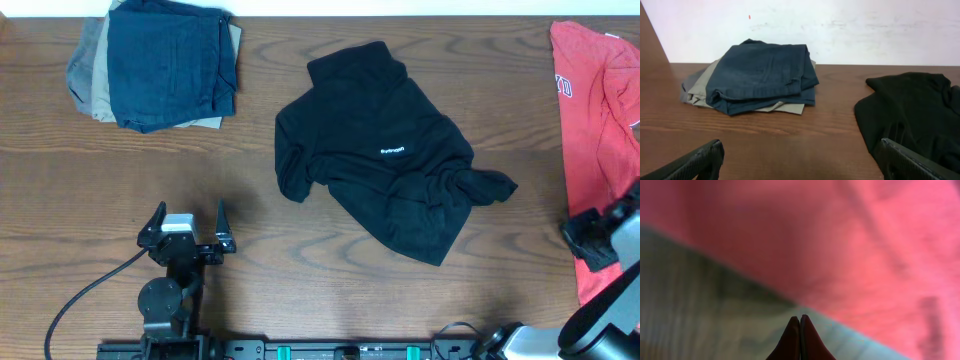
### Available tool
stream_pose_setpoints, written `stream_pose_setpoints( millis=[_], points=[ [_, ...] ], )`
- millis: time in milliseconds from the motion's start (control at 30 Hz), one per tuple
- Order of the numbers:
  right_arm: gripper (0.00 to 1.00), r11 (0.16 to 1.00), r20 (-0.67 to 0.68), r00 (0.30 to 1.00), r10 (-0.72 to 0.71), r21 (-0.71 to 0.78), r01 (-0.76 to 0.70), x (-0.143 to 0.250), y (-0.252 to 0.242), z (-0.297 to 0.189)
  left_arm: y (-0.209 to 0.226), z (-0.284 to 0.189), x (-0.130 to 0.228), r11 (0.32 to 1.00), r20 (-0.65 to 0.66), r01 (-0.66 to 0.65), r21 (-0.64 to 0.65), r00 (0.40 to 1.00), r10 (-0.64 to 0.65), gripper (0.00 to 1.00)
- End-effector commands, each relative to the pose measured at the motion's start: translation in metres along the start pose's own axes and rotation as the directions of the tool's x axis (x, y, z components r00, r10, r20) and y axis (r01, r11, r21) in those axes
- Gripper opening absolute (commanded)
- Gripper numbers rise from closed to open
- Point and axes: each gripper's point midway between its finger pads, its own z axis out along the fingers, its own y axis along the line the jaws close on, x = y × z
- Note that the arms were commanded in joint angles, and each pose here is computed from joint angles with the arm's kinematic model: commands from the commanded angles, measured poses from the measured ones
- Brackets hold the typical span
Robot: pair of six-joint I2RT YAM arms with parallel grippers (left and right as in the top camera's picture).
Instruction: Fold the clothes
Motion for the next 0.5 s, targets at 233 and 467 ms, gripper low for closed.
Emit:
stream_pose_setpoints(
  millis=[233, 467],
  points=[
    [0.01, 0.995, -0.048, 0.999, 0.009, 0.101, -0.004, 0.012, -0.008, 0.023, -0.001, 0.001, 0.015, 1.000, -0.042, 0.000, 0.007, 0.999, 0.001, 0.98],
    [0.01, 0.985, -0.003, 0.999, 0.047, 0.167, -0.045, -0.002, -0.028, 0.031, -0.001, 0.001, 0.015, 1.000, -0.042, 0.000, 0.007, 0.999, 0.001, 0.98]
  ],
)
